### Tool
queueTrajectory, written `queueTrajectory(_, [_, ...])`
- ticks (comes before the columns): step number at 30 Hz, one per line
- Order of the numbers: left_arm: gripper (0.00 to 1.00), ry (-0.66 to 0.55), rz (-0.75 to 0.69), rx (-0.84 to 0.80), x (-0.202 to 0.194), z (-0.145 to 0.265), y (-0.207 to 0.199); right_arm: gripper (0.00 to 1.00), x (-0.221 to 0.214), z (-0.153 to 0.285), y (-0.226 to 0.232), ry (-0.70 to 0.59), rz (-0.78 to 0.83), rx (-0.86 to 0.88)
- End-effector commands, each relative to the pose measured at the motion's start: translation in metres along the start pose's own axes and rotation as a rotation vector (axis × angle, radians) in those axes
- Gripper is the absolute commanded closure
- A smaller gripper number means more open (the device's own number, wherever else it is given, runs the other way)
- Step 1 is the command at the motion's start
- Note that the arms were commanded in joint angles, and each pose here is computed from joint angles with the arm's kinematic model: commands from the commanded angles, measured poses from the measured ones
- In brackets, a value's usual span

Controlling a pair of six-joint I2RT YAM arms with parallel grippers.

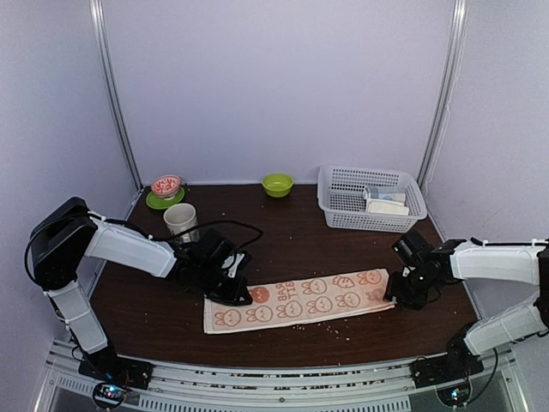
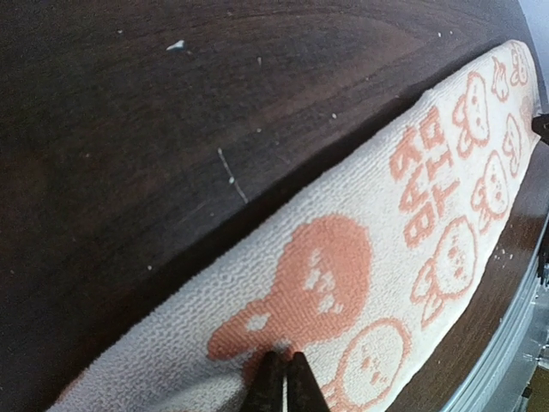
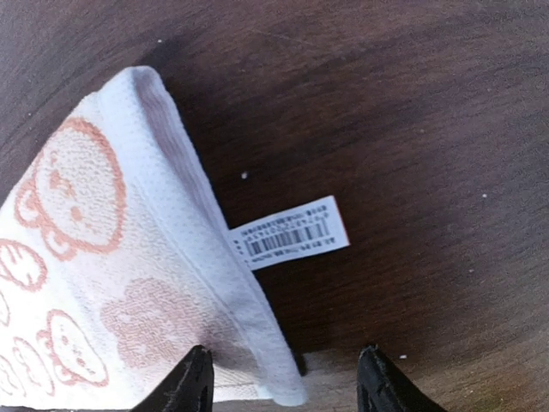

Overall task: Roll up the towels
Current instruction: Pick up the towel from the center of the board.

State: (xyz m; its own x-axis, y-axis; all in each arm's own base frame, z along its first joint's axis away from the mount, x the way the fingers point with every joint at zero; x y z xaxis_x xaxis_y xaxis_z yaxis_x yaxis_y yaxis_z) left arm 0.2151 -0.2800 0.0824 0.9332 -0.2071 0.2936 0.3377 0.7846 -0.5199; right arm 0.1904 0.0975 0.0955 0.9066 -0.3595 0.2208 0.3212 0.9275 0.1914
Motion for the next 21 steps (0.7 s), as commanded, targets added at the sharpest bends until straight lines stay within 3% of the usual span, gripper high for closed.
queueTrajectory(1, [0.96,0.028,0.015,-0.001,-0.012,-0.009,0.009,0.43,-0.01,-0.014,0.0,0.06,-0.01,-0.048])
queueTrajectory(6, [0.96,0.023,0.01,-0.029,-0.013,-0.008,0.007,0.57,-0.023,-0.03,-0.008,0.13,-0.027,-0.103])
queueTrajectory(10, [0.96,0.018,-0.007,-0.047,-0.013,-0.002,0.004,0.8,-0.033,-0.037,-0.017,0.167,-0.053,-0.12])
queueTrajectory(13, [0.96,0.013,-0.021,-0.043,-0.012,0.003,0.002,0.99,-0.027,-0.028,-0.017,0.111,-0.068,-0.122])
queueTrajectory(21, [0.96,-0.003,-0.06,-0.048,0.003,0.012,-0.012,1.0,0.025,0.045,0.004,-0.209,-0.033,-0.121])
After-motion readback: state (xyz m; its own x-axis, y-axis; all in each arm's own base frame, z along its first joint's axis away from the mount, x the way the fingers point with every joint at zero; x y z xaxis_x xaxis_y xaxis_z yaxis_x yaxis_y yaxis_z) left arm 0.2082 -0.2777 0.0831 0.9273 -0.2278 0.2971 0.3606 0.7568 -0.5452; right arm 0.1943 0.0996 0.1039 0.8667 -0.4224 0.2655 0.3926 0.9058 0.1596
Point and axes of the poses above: each gripper's point midway between its finger pads, its own z axis back along the fingers, its own y axis along the line the jaws close on, x = y × z, the point moved 8 cm from there along z, back along the fingers, and after that the axes turned 3 degrees about z, right-handed, at the moved point
